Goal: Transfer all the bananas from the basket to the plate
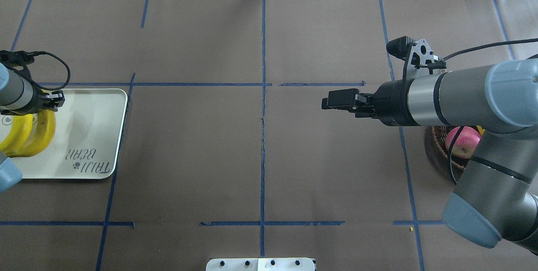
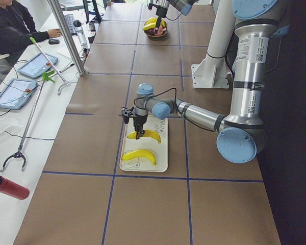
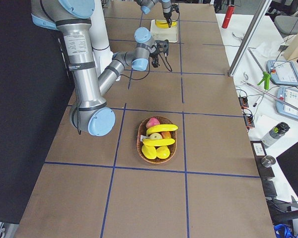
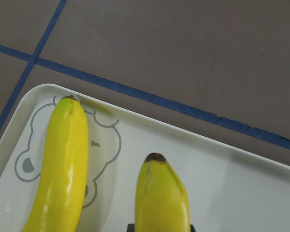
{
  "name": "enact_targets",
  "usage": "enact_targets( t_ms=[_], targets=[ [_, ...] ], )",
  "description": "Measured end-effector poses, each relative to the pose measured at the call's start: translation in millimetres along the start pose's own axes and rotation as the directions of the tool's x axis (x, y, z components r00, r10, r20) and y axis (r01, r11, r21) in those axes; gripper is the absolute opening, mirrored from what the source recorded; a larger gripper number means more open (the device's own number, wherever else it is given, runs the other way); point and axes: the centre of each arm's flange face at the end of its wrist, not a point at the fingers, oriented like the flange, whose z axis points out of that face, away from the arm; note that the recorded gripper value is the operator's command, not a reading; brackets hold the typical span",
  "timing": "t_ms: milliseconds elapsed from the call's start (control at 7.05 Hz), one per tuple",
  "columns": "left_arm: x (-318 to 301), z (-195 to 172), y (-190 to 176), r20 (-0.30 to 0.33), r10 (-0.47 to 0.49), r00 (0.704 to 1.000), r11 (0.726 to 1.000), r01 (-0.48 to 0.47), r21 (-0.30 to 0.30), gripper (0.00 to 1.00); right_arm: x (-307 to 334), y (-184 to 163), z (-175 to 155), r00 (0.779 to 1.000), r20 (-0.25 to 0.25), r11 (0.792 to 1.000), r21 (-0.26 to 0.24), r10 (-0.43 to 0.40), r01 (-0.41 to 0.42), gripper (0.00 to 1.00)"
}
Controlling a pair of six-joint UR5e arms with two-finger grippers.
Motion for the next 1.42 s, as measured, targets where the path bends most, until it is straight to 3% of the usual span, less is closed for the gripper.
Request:
enact_targets(
  t_ms=[142, 284, 425, 709, 1134, 1418],
  targets=[
    [-2, 7, -1, 0.010, -0.002, 1.000, 1.000, 0.002, -0.002, 0.00, 0, 0, -1, 1.000, 0.001, 1.000, 0.001, 0.000, 0.000, 1.00],
    [-4, 11, -1, 0.010, -0.001, 1.000, 1.000, 0.001, -0.002, 0.37, 0, 0, -1, 1.000, 0.001, 1.000, 0.001, 0.001, -0.001, 1.00],
    [-4, 16, -2, 0.002, 0.003, 1.000, 1.000, -0.003, 0.001, 0.99, 1, 0, -1, 1.000, 0.000, 1.000, 0.001, 0.001, -0.001, 1.00],
    [-1, 16, -5, -0.034, 0.012, 0.999, 1.000, -0.011, 0.012, 0.99, 12, -6, -6, 1.000, -0.018, 1.000, 0.014, 0.011, -0.010, 1.00],
    [5, -12, -15, -0.090, -0.004, 0.996, 1.000, 0.005, 0.010, 0.99, 65, -24, -32, 0.994, -0.102, 0.998, 0.041, 0.043, -0.039, 1.00],
    [10, -73, -29, -0.173, -0.045, 0.984, 0.998, 0.038, -0.044, 0.99, 136, -33, -59, 0.975, -0.212, 0.998, -0.002, -0.068, 0.069, 1.00]
  ],
)
